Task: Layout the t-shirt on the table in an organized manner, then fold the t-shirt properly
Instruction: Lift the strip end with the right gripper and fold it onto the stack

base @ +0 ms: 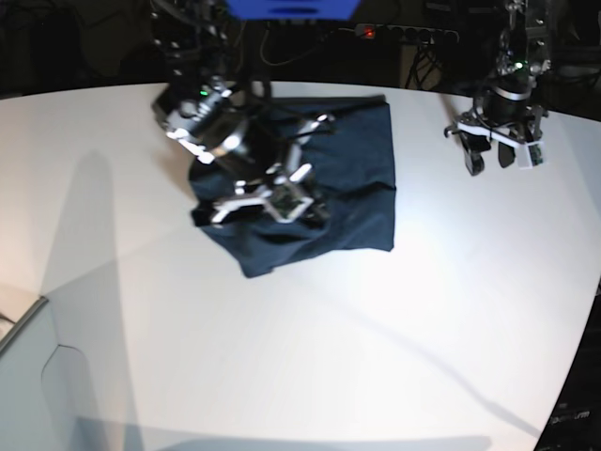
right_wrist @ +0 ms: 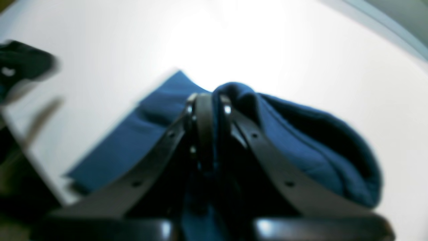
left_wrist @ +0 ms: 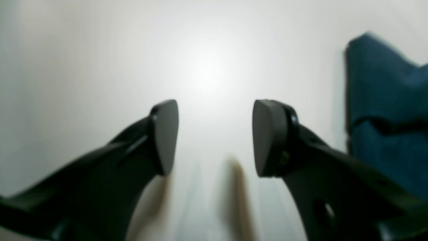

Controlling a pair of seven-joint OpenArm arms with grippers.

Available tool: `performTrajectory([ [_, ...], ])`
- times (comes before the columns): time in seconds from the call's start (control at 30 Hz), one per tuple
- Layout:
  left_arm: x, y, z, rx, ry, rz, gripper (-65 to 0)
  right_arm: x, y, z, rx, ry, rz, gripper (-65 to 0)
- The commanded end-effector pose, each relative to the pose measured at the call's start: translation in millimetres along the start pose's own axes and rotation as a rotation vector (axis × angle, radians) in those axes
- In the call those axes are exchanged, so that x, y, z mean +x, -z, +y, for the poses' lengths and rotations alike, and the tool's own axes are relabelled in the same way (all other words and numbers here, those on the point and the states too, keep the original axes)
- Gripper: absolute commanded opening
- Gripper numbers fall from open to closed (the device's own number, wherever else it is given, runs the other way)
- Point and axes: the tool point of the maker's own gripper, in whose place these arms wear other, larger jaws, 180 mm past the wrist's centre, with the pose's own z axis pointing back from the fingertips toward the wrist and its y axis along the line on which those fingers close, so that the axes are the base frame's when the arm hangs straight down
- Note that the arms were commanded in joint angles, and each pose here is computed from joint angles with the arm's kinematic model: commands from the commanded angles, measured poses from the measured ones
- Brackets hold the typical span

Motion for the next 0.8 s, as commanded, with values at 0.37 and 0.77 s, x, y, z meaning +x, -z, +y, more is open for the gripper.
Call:
performTrajectory([
  [0.37,2,-7,0,-0.012,0.013,-0.018,-30.9,46,44,61,0.18,-0.095,-0.08,-65.0],
  [0.77,-10,-13,9,0.005,0.016,0.012,-30.9,9,63,69,0.235,-0.077,0.024,-54.1],
])
